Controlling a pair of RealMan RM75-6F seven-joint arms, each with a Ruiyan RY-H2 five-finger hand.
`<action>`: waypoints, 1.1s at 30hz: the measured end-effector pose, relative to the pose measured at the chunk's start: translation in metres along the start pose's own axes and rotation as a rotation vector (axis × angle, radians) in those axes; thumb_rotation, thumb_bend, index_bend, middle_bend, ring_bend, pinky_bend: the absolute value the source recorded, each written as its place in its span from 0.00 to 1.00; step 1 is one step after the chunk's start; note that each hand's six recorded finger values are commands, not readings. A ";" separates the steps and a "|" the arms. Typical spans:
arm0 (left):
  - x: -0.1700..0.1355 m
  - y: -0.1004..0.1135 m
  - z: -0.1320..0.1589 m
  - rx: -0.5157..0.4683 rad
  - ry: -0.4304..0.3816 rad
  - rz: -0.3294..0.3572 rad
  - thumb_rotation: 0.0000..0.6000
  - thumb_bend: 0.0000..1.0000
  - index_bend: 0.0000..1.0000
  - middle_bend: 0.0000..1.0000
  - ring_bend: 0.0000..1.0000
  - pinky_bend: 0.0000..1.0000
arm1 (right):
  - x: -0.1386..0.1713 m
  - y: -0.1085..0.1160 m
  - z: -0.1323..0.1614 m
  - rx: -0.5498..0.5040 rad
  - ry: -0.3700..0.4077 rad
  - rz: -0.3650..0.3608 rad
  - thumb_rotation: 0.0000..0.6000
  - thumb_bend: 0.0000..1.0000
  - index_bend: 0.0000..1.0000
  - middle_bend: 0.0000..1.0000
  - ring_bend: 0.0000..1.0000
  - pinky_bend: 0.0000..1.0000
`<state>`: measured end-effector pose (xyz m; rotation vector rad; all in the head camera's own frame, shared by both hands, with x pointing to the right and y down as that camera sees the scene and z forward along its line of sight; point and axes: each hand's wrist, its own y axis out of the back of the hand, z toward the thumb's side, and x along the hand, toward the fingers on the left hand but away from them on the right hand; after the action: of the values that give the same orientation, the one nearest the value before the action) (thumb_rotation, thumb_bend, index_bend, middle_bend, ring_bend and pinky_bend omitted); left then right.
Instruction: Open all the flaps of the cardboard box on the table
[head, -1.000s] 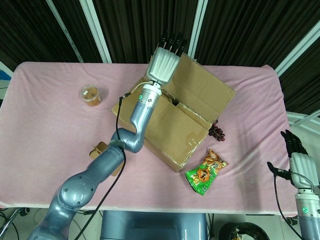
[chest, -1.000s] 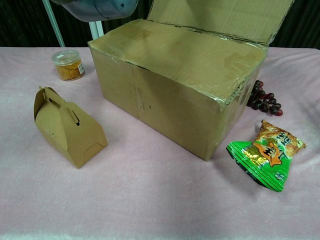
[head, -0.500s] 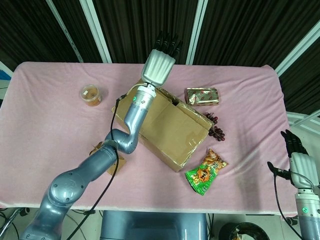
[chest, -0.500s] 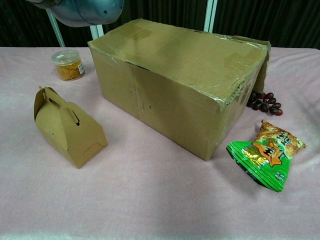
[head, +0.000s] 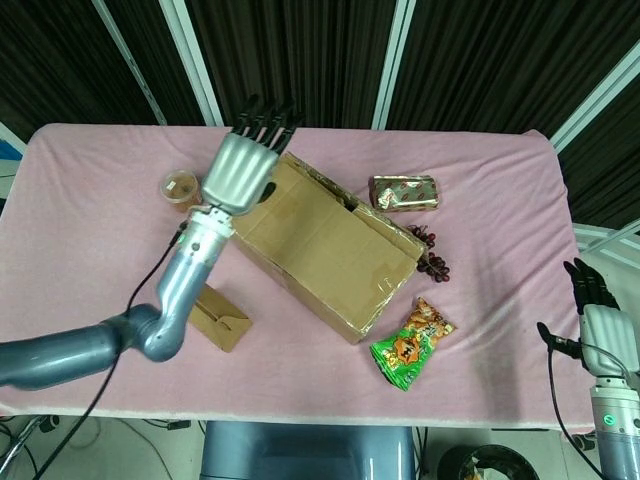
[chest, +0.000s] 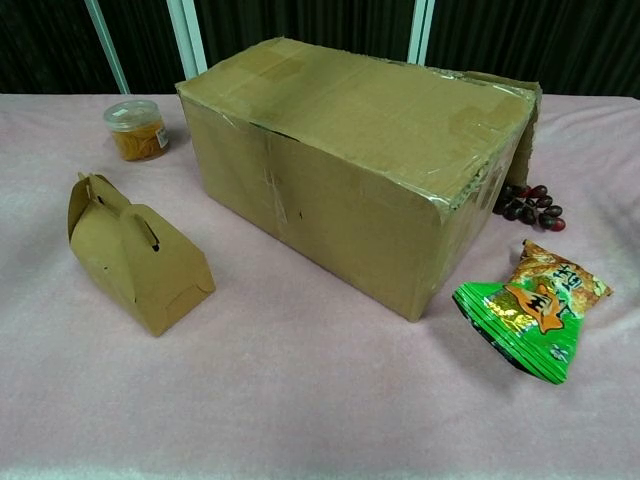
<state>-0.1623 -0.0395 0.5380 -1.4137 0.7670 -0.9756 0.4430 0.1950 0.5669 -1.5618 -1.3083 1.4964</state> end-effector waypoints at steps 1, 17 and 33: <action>-0.013 0.003 -0.013 -0.001 0.021 -0.008 1.00 0.14 0.00 0.00 0.00 0.00 | 0.000 0.000 0.000 0.002 -0.001 -0.001 1.00 0.32 0.00 0.00 0.00 0.21; -0.224 -0.001 -0.147 -0.031 0.339 -0.037 1.00 0.14 0.00 0.00 0.00 0.00 | -0.003 0.004 0.014 0.048 0.026 -0.021 1.00 0.33 0.00 0.00 0.01 0.21; -0.289 -0.040 -0.167 -0.091 0.454 -0.018 1.00 0.14 0.00 0.00 0.00 0.00 | -0.051 0.017 0.126 -0.382 0.064 0.128 1.00 0.39 0.00 0.16 0.13 0.21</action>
<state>-0.4409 0.1490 0.5348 -1.2904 1.1437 -1.3115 0.3317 0.1167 0.5477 -1.9481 -1.5486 1.3094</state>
